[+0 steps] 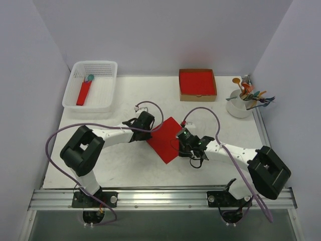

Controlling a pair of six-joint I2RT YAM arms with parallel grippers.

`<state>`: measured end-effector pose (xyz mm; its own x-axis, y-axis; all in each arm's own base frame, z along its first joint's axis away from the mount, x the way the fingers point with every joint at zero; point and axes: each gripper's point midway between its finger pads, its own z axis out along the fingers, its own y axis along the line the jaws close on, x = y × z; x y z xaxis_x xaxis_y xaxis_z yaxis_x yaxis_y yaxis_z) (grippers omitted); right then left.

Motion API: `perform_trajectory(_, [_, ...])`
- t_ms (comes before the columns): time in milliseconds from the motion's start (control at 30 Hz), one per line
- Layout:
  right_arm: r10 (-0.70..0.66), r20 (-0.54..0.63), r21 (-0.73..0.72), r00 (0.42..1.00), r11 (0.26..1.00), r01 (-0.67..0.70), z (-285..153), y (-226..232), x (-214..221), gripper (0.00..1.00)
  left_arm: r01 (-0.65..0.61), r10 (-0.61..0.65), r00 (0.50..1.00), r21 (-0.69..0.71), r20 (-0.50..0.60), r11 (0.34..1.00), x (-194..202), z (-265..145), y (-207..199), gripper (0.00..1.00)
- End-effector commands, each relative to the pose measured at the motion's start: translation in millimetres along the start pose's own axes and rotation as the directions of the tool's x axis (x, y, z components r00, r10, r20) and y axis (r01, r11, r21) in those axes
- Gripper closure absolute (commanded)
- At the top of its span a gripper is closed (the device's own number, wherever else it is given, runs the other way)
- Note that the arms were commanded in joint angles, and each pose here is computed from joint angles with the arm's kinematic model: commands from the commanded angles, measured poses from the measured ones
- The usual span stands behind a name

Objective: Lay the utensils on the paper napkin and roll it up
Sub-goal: Adjust the napkin at the center of the board.

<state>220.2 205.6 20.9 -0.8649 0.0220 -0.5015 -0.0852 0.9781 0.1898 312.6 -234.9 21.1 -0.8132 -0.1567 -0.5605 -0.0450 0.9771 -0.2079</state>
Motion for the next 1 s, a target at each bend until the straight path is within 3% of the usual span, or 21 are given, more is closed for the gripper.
perform_trajectory(0, [0.053, 0.019, 0.039, 0.998, 0.998, -0.054, -16.1, -4.4, 12.9, 1.00, -0.055, 0.054, 0.998, -0.074, -0.012, 0.996, -9.5, 13.4, 9.7, 0.98])
perform_trajectory(100, [0.047, 0.033, 0.075, 0.998, 0.996, -0.049, -19.8, -11.7, 12.5, 1.00, -0.071, 0.072, 0.997, -0.089, 0.001, 0.993, -17.1, 23.1, 6.9, 0.98])
perform_trajectory(467, [0.035, 0.097, 0.166, 0.995, 0.985, -0.050, -11.0, -48.5, -60.3, 1.00, -0.080, 0.082, 0.996, -0.082, 0.020, 0.993, -19.7, 26.0, 5.8, 0.98])
perform_trajectory(733, [0.053, 0.050, 0.202, 0.997, 0.978, -0.062, 26.7, -67.7, -59.8, 1.00, -0.088, 0.089, 0.996, -0.079, 0.018, 0.993, -20.4, 27.3, 4.4, 0.98])
perform_trajectory(967, [0.067, -0.005, 0.225, 0.998, 0.972, -0.064, 35.5, -76.4, -33.3, 1.00, -0.100, 0.103, 0.994, -0.075, 0.028, 0.992, -30.8, 29.6, 1.3, 0.98])
